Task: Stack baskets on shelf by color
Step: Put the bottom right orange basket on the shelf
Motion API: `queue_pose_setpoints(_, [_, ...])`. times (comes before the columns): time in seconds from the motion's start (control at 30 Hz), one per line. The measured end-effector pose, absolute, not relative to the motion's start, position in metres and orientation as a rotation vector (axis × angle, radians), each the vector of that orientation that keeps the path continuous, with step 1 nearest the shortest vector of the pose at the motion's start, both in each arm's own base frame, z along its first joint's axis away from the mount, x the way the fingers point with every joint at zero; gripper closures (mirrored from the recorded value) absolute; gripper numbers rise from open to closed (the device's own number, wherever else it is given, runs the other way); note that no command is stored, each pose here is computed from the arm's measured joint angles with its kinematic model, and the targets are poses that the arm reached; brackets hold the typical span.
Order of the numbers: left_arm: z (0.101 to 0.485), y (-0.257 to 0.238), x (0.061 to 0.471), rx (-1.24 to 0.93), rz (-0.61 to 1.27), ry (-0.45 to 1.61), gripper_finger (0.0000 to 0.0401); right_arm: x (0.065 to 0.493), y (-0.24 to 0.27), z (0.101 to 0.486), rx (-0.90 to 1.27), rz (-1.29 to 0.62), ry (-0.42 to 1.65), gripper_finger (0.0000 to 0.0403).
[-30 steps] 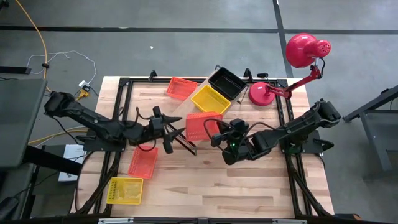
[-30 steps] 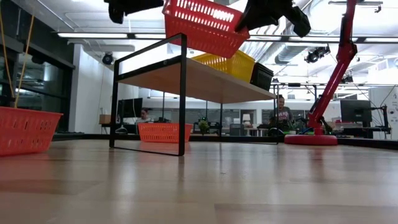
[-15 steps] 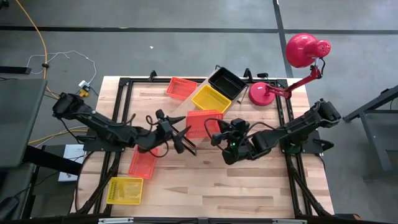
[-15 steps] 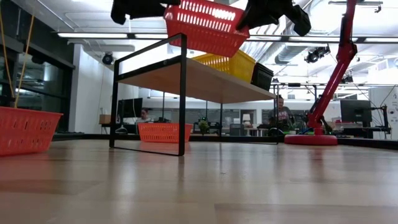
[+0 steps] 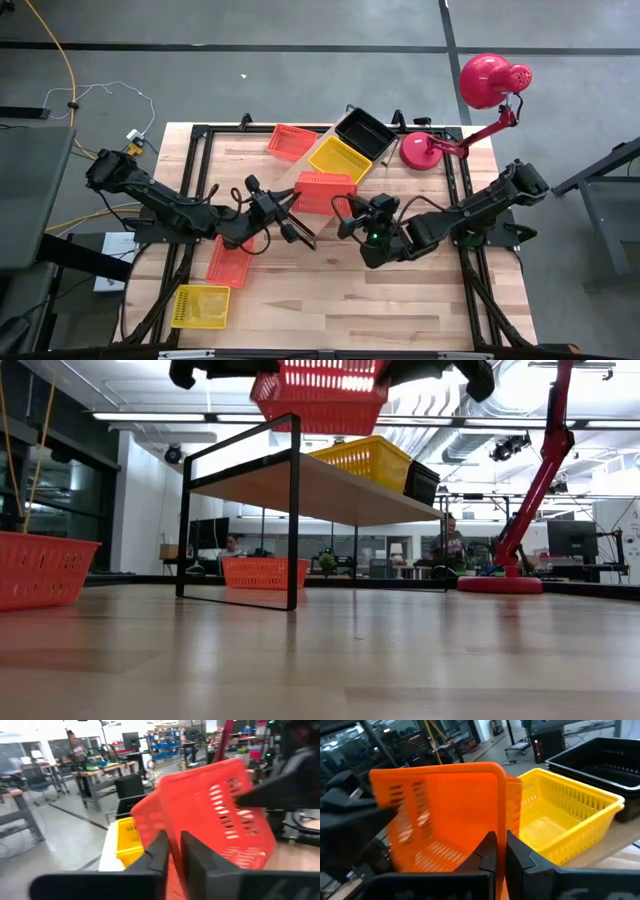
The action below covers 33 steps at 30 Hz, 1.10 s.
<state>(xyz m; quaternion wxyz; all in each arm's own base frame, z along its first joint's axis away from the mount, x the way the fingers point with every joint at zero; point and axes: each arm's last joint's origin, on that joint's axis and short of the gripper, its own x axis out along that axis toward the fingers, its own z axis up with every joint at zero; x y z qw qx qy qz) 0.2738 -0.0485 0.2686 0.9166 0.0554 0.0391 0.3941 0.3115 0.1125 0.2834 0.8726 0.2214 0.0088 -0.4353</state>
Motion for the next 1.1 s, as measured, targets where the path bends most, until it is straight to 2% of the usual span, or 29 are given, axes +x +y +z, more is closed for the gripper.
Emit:
queue_pose_setpoints(0.3, [0.269, -0.055, 0.271, 0.145, 0.836, 0.090, 0.0397, 0.312, 0.116, 0.285, 0.374, -0.874, 0.071, 0.0402])
queue_pose_setpoints(0.4, [0.270, -0.056, 0.271, 0.150, 0.838, 0.087, 0.0399, 0.312, 0.117, 0.285, 0.343, -0.867, 0.085, 0.0391])
queue_pose_setpoints(0.5, [0.273, -0.057, 0.270, 0.152, 0.844, 0.075, 0.0400, 0.313, 0.118, 0.286, 0.326, -0.846, 0.099, 0.0356])
queue_pose_setpoints(0.73, [0.272, -0.056, 0.270, 0.198, 0.857, 0.097, 0.0401, 0.311, 0.121, 0.290, 0.312, -0.822, 0.105, 0.0228])
queue_pose_setpoints(0.83, [0.275, -0.056, 0.268, 0.229, 0.870, 0.109, 0.0401, 0.305, 0.124, 0.297, 0.289, -0.806, 0.102, 0.0187])
queue_pose_setpoints(0.97, [0.285, -0.054, 0.259, 0.257, 0.884, 0.111, 0.0401, 0.295, 0.128, 0.308, 0.263, -0.796, 0.086, 0.0160])
queue_pose_setpoints(1.1, [0.299, -0.054, 0.245, 0.301, 0.927, 0.130, 0.0401, 0.286, 0.132, 0.317, 0.225, -0.764, 0.097, 0.0156])
